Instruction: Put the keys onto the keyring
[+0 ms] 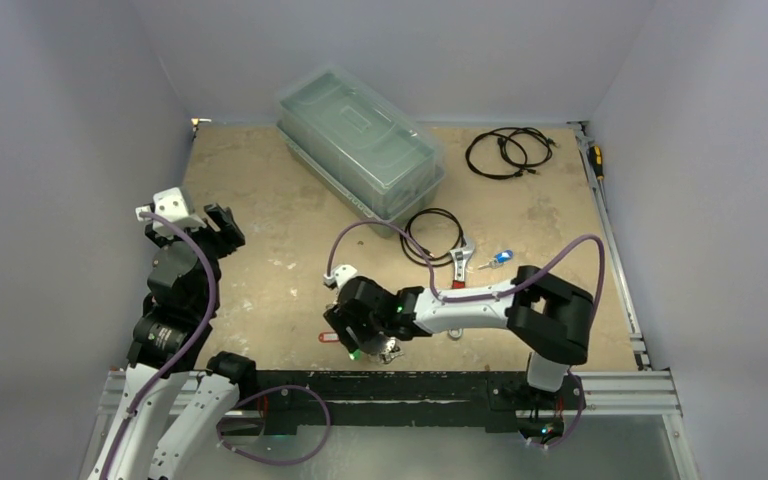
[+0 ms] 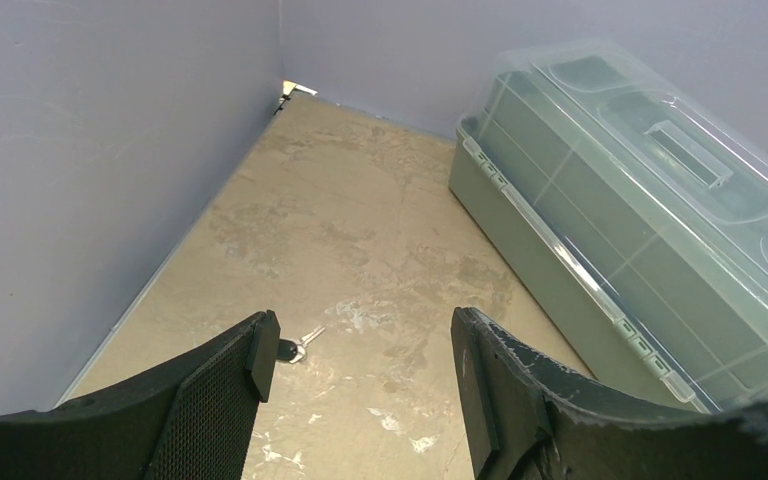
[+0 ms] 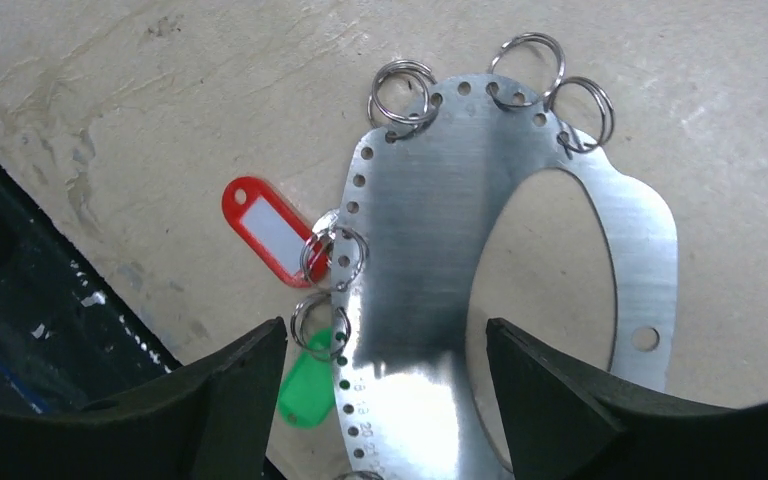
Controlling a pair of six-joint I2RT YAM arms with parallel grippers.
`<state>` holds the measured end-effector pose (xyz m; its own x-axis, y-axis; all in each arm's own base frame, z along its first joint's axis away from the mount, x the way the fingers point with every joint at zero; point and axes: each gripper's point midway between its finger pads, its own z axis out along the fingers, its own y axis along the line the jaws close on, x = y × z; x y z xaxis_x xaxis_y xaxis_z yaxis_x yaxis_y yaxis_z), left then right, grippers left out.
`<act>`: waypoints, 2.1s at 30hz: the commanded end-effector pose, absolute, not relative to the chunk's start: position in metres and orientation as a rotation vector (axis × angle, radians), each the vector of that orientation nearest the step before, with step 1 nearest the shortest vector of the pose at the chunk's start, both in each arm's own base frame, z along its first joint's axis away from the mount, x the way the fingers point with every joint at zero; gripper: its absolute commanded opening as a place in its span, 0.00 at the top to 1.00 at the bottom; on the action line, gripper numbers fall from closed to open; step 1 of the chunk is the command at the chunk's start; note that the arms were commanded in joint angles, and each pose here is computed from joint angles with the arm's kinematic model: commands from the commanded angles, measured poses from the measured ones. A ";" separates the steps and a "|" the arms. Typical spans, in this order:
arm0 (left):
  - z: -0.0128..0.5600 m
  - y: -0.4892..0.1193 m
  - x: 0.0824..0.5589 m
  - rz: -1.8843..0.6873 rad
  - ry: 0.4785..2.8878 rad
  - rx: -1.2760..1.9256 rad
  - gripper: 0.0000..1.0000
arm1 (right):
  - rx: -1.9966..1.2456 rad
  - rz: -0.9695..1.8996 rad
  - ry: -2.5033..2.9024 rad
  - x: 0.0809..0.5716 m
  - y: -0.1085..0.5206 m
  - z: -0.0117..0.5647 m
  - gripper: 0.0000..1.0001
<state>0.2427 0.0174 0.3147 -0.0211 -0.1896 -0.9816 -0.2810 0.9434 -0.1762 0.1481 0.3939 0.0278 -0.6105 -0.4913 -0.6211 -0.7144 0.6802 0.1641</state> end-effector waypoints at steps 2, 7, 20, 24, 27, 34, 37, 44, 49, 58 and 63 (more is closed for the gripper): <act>0.319 0.014 0.246 0.065 1.589 -0.357 0.34 | -0.692 0.537 2.292 0.162 0.375 0.078 0.21; 0.317 0.013 0.247 0.061 1.597 -0.349 0.34 | -0.395 0.503 2.256 0.174 0.337 0.108 0.22; 0.314 0.002 0.253 0.028 1.621 -0.300 0.34 | -0.407 0.580 2.224 0.167 0.331 0.097 0.35; 0.314 0.003 0.252 0.029 1.618 -0.301 0.34 | -0.617 0.672 2.080 0.174 0.366 0.118 0.36; 0.313 0.002 0.252 0.029 1.622 -0.298 0.34 | -0.675 0.699 2.040 0.188 0.376 0.122 0.38; 0.315 0.003 0.251 0.030 1.616 -0.300 0.34 | -0.777 0.722 2.046 0.220 0.388 0.112 0.45; 0.316 0.003 0.250 0.031 1.612 -0.300 0.34 | -0.833 0.720 2.049 0.224 0.395 0.105 0.46; 0.317 0.003 0.249 0.023 1.607 -0.297 0.34 | -0.867 0.700 2.071 0.238 0.404 0.087 0.51; 0.316 0.001 0.250 0.016 1.609 -0.290 0.34 | -0.871 0.676 2.092 0.246 0.405 0.076 0.57; 0.317 -0.001 0.251 0.009 1.609 -0.285 0.34 | -0.891 0.682 2.123 0.249 0.408 0.061 0.62; 0.316 -0.001 0.252 0.011 1.614 -0.283 0.34 | -0.904 0.691 2.128 0.250 0.412 0.058 0.69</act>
<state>0.2486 0.0026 0.3093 -0.0570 -0.1859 -0.9809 -0.2111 0.9625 -0.1702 0.2414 0.3966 0.0410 -0.5318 -0.4113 -0.7403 -0.7465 0.6404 0.1805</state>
